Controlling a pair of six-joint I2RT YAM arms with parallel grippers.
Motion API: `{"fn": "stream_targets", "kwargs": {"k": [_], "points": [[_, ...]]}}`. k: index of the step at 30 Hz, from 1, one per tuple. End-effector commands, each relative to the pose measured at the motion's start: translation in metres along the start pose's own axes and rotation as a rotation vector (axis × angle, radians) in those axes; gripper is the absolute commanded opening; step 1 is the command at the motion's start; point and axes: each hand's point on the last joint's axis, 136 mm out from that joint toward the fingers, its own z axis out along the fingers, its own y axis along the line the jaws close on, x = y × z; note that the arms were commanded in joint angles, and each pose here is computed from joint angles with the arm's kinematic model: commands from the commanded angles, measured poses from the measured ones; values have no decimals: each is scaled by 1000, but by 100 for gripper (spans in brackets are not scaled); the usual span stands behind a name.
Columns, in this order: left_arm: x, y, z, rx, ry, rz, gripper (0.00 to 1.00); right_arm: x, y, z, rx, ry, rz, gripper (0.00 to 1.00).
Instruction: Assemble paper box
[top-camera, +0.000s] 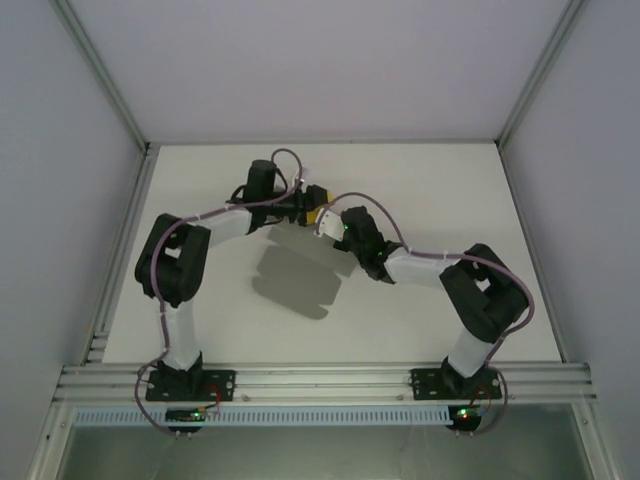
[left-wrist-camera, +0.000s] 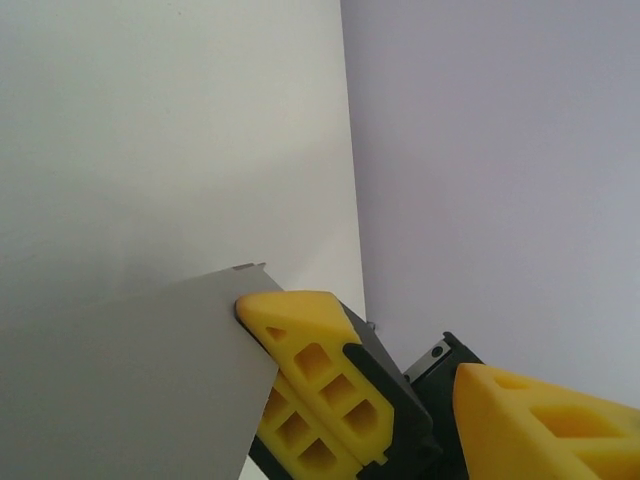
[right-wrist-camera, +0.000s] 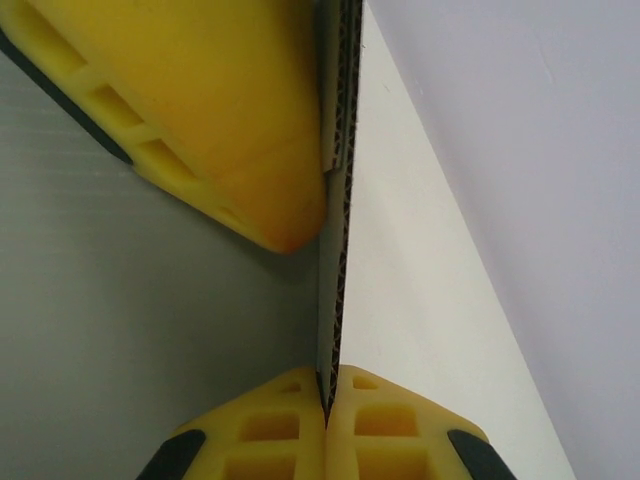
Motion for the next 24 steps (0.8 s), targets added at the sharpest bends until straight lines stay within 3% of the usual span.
{"fn": "stream_targets", "kwargs": {"k": [1, 5, 9, 13, 16, 21, 24], "points": [[4, -21, -28, -21, -27, 131, 70, -5, -9, -14, -41, -40, 28, 0], [5, -3, -82, -261, -159, 212, 99, 21, -9, -33, -249, 75, 28, 0], [9, 33, -144, -557, -287, 215, 100, 33, -25, -52, -334, 151, 55, 0], [13, 74, -195, -696, -408, 153, 100, 30, -34, -60, -331, 118, 38, 0], [15, 93, -204, -699, -419, 151, 100, 19, -36, -68, -394, 52, 74, 0], [15, 92, -160, -498, -293, 263, 98, 10, -48, -64, -393, -5, 149, 0], [16, 100, -140, -480, -243, 287, 92, 7, -54, -60, -367, -17, 194, 0]]}}
